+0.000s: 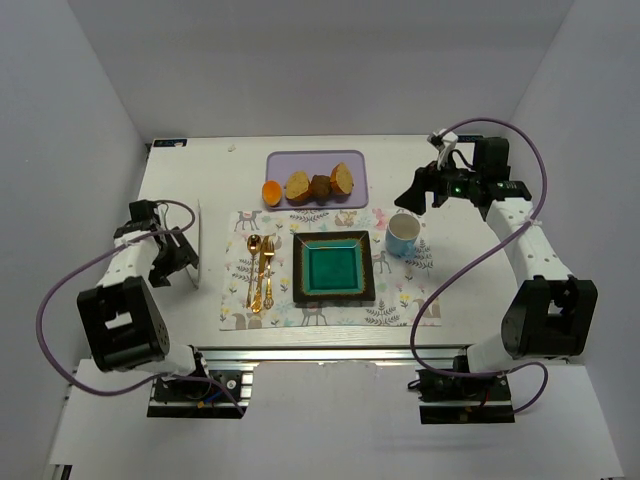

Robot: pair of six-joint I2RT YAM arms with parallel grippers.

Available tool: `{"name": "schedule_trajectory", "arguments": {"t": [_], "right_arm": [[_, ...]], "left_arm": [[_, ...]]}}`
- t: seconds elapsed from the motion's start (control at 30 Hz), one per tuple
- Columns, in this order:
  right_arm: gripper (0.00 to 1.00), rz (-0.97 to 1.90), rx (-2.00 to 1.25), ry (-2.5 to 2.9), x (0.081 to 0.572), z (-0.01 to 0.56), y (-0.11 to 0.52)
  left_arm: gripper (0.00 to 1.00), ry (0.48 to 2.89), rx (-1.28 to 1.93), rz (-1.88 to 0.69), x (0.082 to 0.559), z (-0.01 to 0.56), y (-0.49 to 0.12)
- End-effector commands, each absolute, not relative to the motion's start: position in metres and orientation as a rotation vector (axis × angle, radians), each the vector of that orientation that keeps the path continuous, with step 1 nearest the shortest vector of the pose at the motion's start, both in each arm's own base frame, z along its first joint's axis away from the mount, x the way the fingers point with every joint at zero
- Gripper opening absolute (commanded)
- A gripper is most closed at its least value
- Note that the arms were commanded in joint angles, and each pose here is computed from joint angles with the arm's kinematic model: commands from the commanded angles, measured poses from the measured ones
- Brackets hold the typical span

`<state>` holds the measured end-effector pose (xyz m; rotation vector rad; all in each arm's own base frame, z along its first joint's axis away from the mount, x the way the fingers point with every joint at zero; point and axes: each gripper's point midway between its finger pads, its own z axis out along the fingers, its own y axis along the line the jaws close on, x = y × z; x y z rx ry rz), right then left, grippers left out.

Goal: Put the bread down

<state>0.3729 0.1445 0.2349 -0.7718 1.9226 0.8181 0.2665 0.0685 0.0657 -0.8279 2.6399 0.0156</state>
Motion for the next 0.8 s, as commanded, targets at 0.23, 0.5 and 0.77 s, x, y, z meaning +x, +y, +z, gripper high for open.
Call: {"name": "schedule_trajectory", "arguments": {"t": [0.23,0.5,0.77], "right_arm": [[0.89,0.864,-0.776,1.858,0.369,0.247,0.15],[0.89,0.904,-0.742,1.886,0.378,0.243,0.153],[0.89,0.924,-0.72,1.904,0.389,0.244,0.154]], "left_arm": [[0.94,2.649,-0.643,-0.142,0.319,0.062,0.065],[0.95,2.699,-0.548,-0.111,0.328,0.047,0.071],[0.93,2.775,-0.365,0.001,0.345,0.027,0.054]]}}
